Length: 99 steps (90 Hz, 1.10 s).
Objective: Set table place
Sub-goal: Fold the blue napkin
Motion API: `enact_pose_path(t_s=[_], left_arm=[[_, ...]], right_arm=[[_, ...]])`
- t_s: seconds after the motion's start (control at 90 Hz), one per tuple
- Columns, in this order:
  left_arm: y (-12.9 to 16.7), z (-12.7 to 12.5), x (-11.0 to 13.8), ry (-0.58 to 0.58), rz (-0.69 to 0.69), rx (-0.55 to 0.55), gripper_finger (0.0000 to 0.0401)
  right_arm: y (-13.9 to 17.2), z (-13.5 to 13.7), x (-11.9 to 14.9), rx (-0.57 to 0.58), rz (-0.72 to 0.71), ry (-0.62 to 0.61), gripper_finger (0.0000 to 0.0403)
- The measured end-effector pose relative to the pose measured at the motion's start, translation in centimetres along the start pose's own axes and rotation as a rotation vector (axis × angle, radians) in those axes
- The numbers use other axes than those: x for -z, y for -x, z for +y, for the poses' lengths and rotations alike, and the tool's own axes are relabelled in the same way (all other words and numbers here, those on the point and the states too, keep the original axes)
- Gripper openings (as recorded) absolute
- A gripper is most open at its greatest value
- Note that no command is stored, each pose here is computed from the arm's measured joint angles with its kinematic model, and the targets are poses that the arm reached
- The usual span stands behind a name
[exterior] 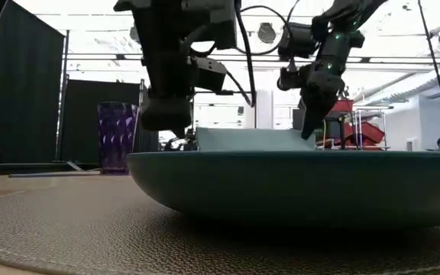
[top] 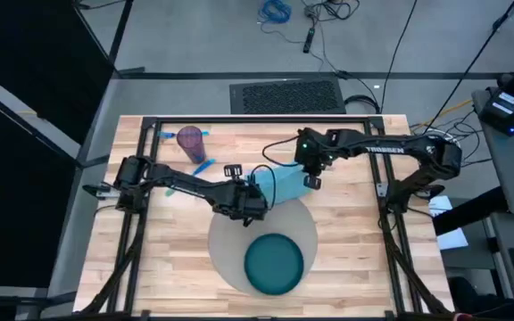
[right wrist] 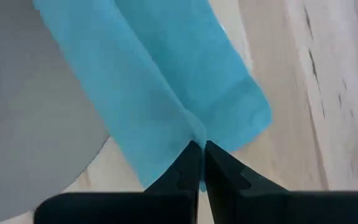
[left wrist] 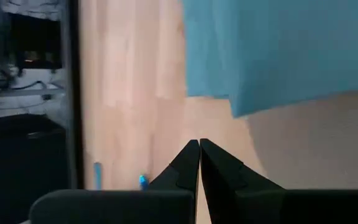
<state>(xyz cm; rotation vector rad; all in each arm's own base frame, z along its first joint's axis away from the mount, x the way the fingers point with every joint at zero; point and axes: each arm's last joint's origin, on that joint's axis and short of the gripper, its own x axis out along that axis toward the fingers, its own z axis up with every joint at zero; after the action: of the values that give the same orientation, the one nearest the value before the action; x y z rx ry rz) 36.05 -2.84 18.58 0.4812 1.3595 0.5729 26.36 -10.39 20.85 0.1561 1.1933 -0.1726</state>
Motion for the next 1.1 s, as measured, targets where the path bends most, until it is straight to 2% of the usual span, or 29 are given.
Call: enact_pose_path(t_s=[0.156,0.5,0.722,0.867,1.1], left_arm=[[0.3,0.5,0.4,0.003,0.016,-0.041,0.0],[1.1,1.6,0.3,0.03,-0.023,-0.049,0.0],[0.7,2.0,0.2,0.04,-0.017,-0.039,0.0],[0.6,2.1,0.2,0.038,-0.013,-0.04,0.0],[0.6,2.1,0.2,0.035,-0.013,-0.036,0.0]], right_arm=[[-1.1,-0.5,-0.4,-0.011,-0.011,0.007,0.0],[-2.6,-3.2,-0.3,0.016,-0.002,-0.035,0.0],[-2.9,-3.3,-0.7,0.025,-0.039,-0.017,0.0003],[-2.9,-3.5,-0.7,0.039,-0.035,-0.034,0.0023],[-2.8,-4.0,-0.1,0.059,0.009,-0.099,0.0084]])
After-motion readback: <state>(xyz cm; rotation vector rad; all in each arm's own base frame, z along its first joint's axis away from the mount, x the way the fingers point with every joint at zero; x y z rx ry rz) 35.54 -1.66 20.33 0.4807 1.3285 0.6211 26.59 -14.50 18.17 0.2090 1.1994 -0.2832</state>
